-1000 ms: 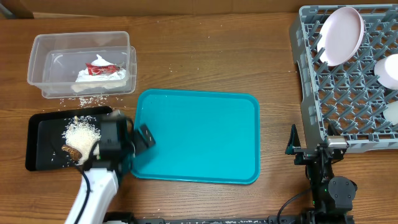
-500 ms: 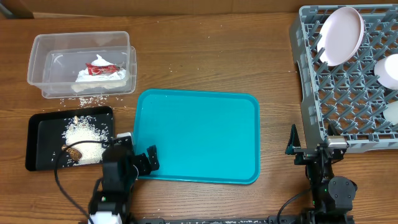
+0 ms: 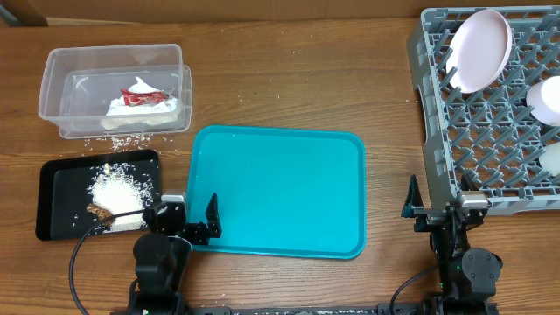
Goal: Sort waste into correct bins and load items into the dishwasher
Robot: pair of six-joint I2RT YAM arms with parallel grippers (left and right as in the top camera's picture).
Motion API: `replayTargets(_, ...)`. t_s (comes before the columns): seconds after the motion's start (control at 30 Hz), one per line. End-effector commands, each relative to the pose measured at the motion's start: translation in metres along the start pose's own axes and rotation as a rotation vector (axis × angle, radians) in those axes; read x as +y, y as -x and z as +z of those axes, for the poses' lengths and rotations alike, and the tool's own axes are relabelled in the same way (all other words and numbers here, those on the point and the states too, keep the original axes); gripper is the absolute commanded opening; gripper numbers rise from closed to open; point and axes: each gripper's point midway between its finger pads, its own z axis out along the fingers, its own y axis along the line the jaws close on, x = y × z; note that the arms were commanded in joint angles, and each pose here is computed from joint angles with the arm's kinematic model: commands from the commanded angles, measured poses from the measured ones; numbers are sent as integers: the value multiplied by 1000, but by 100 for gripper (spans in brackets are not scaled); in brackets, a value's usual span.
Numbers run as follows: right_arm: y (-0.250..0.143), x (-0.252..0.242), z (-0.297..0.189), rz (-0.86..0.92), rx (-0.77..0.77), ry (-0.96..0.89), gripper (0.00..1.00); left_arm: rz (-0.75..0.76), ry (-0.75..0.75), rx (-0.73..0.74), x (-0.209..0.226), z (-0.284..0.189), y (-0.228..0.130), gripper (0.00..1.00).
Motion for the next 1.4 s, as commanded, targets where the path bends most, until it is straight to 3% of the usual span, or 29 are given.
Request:
replayTargets(0.0,-1,1,0,-4,-6,4,100,76,-19,-78,-5,-5,15,100)
replayTargets(0.63,-1,1,0,-4,-6,4,100,139,-18,-278,-9,-25,57,100)
replayTargets(1.37,-1,1,0,-4,-6,4,100,77,14,-273,-2,-24,56,100)
